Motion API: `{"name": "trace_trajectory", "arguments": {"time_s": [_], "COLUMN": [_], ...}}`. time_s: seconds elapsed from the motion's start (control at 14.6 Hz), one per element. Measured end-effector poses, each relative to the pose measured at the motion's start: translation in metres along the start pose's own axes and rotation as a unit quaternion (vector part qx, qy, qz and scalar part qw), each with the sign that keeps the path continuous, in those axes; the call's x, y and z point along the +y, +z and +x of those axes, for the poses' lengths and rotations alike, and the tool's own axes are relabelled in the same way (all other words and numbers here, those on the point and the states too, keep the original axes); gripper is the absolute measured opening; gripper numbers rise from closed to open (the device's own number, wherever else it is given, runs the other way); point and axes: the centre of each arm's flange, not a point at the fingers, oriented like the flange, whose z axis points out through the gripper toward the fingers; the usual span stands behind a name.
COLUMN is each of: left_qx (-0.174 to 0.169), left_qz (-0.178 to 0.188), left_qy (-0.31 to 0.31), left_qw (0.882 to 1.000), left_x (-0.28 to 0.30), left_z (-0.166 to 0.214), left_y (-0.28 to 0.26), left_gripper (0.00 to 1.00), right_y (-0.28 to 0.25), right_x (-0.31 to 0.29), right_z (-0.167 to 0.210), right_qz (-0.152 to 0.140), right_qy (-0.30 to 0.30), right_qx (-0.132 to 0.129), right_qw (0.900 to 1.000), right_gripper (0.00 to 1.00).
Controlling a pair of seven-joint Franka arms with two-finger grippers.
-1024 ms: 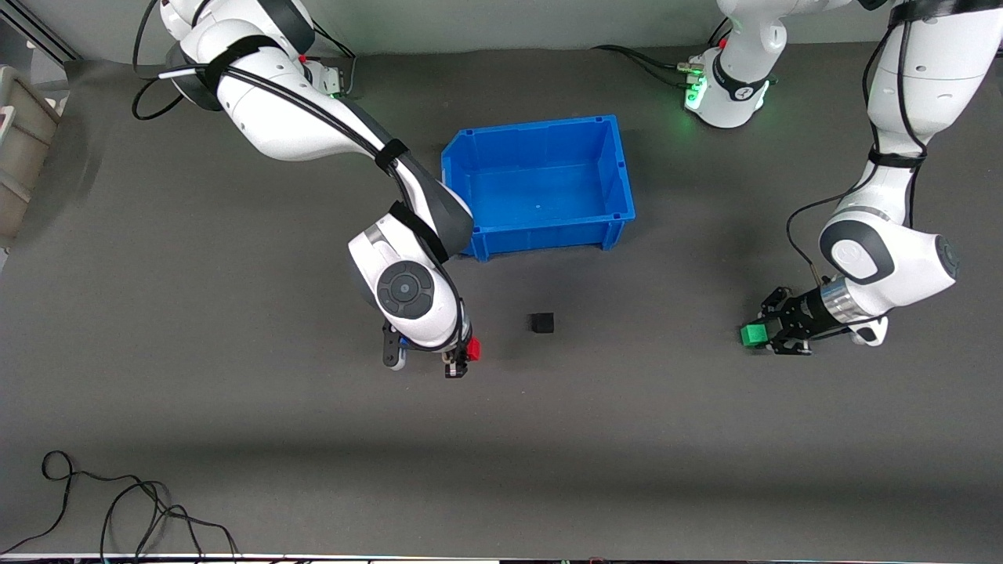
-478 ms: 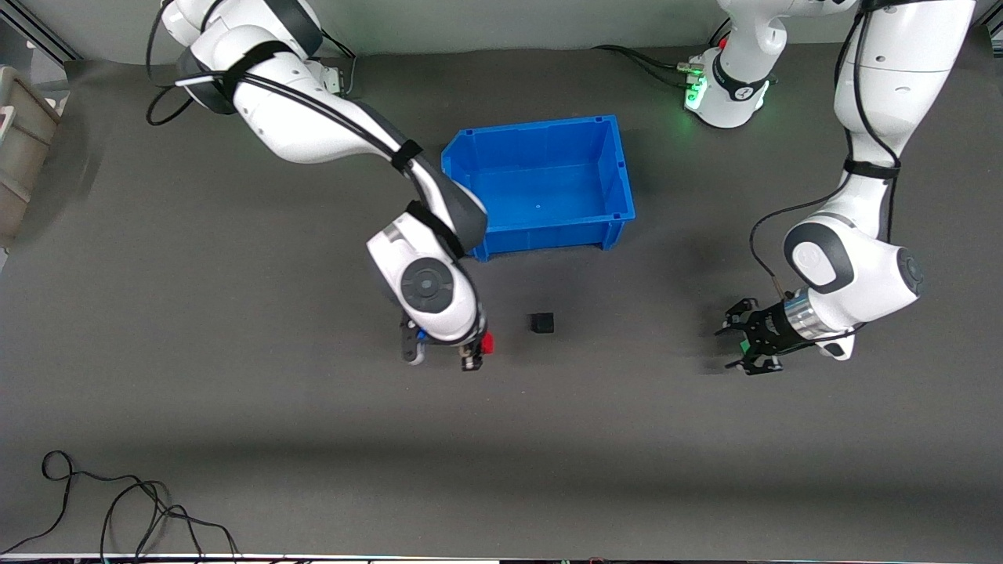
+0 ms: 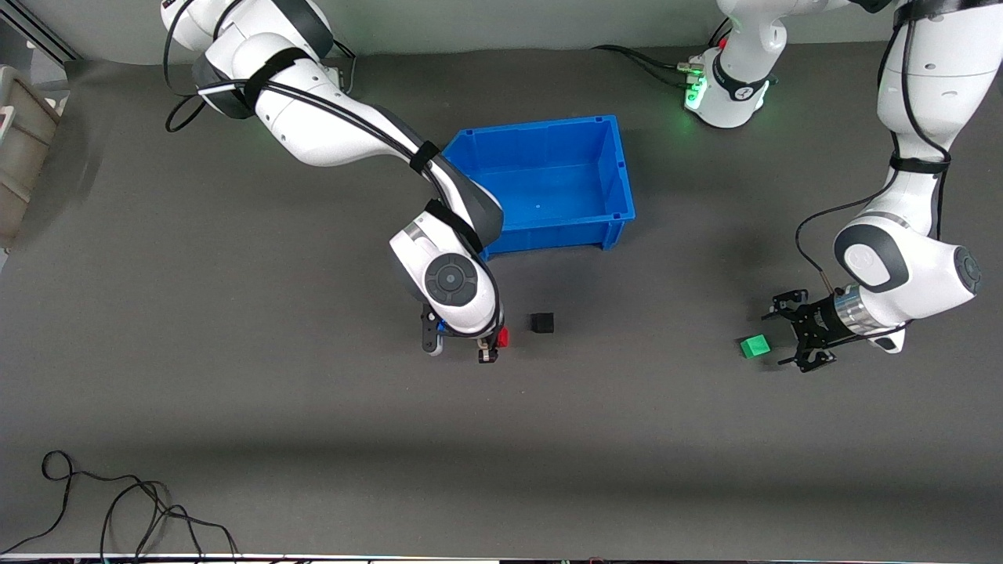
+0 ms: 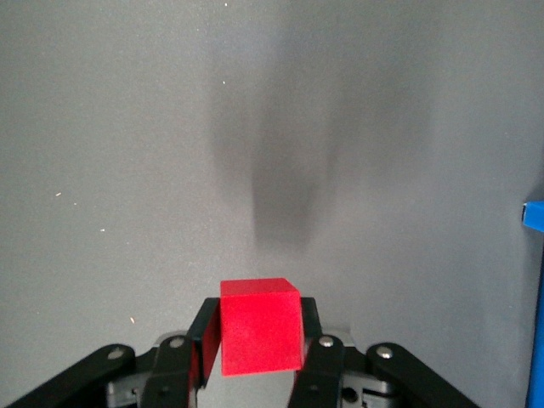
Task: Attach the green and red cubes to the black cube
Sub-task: 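Carry the red cube beside the black cube while the left gripper carries green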
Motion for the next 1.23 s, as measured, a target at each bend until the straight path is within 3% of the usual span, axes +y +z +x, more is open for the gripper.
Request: {"name": "trace_trajectory", "arguments": {"time_s": [0.34,0.41,0.75,0.89,1.02,1.23], "left_qx": [0.006,0.006,0.005,0.003,-0.002,-0.010], "left_qz": [0.004,0.004,0.005,0.001,-0.003,-0.003], "left_qy": [0.007,0.007,0.013,0.017,0.028,0.050], "left_qw": [1.000,1.000,1.000,1.000,1.000,0.999], "left_x": [-0.003,-0.003,-0.003,0.001,0.006,0.005], "left_z": [-0.007,-0.007,-0.014,-0.020,-0.043,-0.115], "left_y": [0.019,0.018,0.020,0.017,0.013,0.019], "left_gripper": [1.00,0.93,0.37,0.37,0.37,0.37], "right_y": [0.000,0.001,0.024,0.036,0.037,0.042], "right_x": [0.000,0.001,0.022,0.023,0.019,0.020], "right_z": [0.000,-0.001,-0.021,-0.020,-0.023,-0.033], "right_qz": [0.000,-0.001,-0.022,-0.027,-0.011,0.007], "right_qy": [0.000,-0.001,0.014,0.019,0.021,0.023], "right_qx": [0.000,0.001,0.001,0.003,-0.014,-0.037], "right_qw": [1.000,1.000,1.000,0.999,1.000,0.999], "right_gripper": [0.42,0.42,0.42,0.42,0.42,0.42]}}
